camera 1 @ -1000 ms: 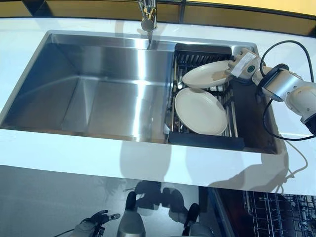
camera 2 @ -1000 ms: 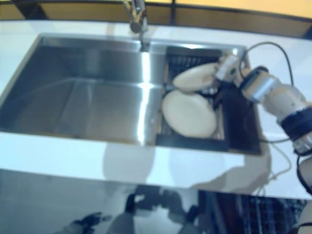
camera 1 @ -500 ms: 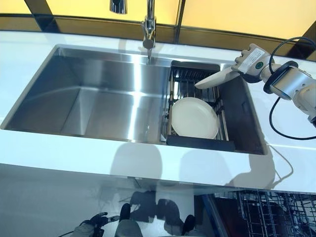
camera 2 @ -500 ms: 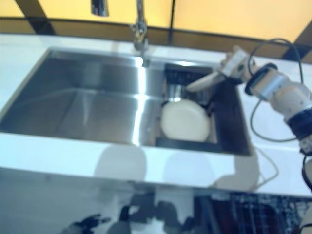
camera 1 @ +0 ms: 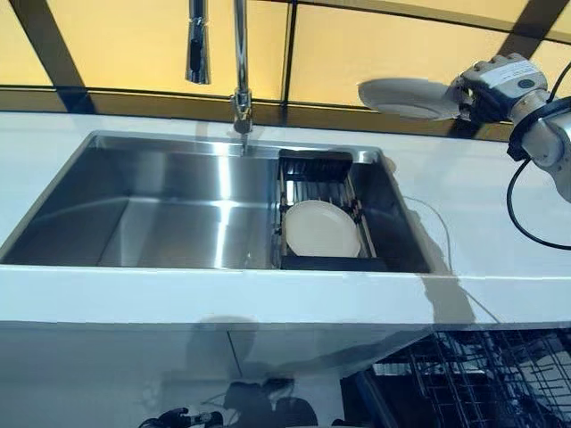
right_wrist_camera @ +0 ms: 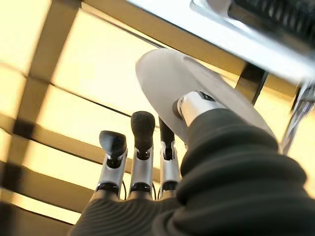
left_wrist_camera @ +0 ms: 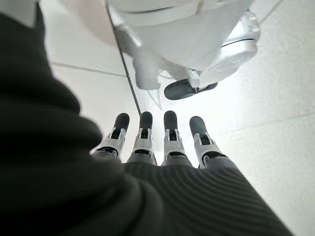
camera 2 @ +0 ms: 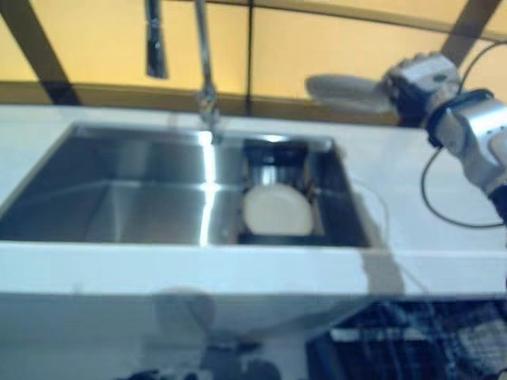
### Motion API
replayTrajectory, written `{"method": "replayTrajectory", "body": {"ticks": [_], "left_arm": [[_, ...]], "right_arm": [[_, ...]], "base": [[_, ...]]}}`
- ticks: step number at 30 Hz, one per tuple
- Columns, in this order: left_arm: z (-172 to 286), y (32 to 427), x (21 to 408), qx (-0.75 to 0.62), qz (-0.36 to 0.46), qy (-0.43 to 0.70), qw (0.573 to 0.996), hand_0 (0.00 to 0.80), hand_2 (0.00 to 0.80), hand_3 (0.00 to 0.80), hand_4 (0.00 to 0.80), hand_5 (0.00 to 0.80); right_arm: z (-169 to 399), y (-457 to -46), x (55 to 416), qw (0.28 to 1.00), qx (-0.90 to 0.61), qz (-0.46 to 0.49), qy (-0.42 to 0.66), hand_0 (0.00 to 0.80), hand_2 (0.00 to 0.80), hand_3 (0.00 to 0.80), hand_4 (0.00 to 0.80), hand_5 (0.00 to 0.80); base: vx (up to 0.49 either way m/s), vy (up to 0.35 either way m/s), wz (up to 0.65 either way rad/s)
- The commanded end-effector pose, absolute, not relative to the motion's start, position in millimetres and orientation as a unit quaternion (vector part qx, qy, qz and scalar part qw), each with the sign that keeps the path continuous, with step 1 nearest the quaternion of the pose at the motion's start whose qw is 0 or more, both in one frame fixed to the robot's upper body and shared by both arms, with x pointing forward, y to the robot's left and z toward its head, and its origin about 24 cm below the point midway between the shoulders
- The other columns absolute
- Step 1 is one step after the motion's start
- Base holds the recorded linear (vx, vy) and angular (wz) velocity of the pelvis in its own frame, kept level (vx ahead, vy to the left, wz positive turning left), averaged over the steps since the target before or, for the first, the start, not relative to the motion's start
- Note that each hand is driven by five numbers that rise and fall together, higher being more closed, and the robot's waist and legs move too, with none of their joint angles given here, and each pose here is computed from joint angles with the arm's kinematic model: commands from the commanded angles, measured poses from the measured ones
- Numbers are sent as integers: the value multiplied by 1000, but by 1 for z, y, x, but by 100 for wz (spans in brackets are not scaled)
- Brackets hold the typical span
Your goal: Take plates into dishwasher
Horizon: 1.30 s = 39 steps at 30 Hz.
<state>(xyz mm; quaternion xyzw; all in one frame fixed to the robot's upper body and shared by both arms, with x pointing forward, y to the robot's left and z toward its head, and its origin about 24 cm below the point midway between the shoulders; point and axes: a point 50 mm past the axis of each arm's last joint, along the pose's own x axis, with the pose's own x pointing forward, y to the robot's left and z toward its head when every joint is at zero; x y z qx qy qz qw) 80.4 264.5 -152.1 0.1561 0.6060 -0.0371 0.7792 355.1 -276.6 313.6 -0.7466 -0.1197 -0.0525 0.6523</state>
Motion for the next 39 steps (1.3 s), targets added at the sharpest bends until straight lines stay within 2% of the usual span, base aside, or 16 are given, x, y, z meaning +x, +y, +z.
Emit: {"method": "replayTrajectory", "body": {"ticks": [1,5,10,18,39], "left_arm": [[-151,272,82,192,-57,616,762,0,0,0,0,0],[-153,270,81,197,-67,618,758,0,0,0,0,0],[-153,270,81,205,-74,620,754,0,0,0,0,0],[-152,271,82,220,-87,622,746,0,0,0,0,0],[-152,268,89,214,-106,629,740,0,0,0,0,0]], "right_arm": [[368,-302,339,730,-657,-140,-125,800,800,800,800,800],[363,-319,334,796,-579,-139,-106,800,800,800,800,800],[363,-336,325,820,-541,-161,-95,800,800,800,800,800],[363,-371,298,820,-531,-205,-53,800,800,800,800,800],[328,-418,254,838,-514,-180,21,800,800,800,800,800]], "base": [[-16,-9,-17],[-14,-11,-21],[1,-9,-24],[7,-20,-25],[26,-30,-28]]}}
